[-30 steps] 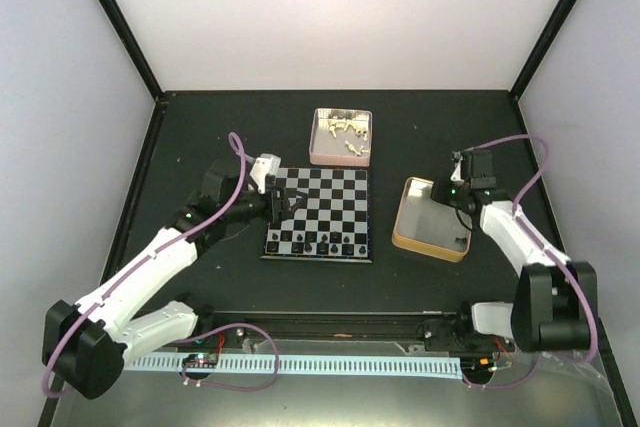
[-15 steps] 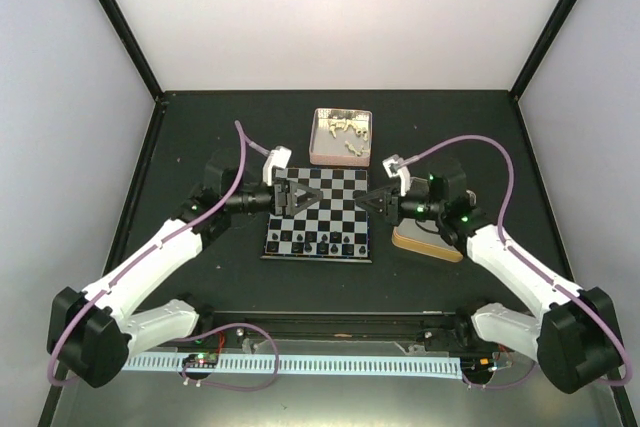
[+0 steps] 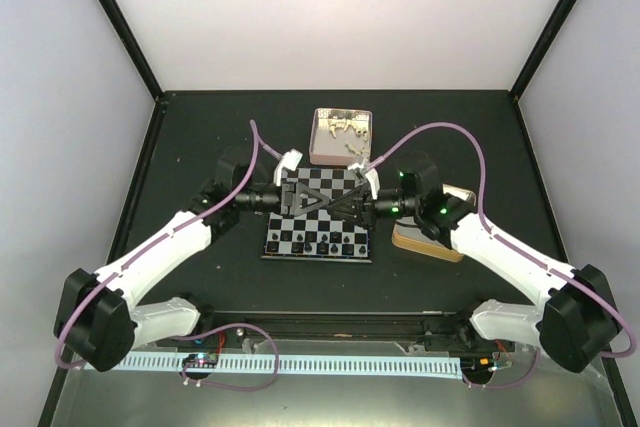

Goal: Set up the chess pieces on the board
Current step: Place the chess piece on the chessboard.

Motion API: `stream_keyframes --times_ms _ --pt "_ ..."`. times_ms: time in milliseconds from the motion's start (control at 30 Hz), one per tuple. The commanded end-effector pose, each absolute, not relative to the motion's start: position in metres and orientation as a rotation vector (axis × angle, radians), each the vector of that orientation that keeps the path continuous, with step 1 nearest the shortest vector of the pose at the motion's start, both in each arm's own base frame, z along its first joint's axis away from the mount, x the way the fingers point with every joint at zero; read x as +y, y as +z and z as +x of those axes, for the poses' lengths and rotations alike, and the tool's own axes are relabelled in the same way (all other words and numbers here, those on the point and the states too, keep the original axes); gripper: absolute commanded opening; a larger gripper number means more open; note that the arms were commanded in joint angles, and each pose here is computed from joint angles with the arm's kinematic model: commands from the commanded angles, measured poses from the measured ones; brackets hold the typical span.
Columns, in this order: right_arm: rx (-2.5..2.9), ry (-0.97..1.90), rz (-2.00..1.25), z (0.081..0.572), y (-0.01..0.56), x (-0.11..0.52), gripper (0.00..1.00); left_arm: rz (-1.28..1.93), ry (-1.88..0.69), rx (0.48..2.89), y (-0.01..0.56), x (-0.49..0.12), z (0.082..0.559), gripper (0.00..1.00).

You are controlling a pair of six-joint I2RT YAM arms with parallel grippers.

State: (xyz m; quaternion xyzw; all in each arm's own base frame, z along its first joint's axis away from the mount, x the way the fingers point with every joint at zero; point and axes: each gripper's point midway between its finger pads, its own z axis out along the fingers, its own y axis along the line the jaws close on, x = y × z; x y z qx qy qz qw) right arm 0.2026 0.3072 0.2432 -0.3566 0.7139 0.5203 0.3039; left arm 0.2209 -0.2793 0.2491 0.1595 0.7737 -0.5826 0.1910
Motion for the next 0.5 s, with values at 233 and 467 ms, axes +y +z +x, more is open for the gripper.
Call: stream_keyframes --times_ms 233,467 --pt "1.938 1.277 -0.976 0.211 0.23 0.317 0.14 0.555 -1.706 2.184 0.248 -0.294 0.212 0.07" --pt "2.027 1.225 -0.921 0.219 0.215 0.313 0.38 0.551 -1.596 2.205 0.238 -0.291 0.217 0.02"
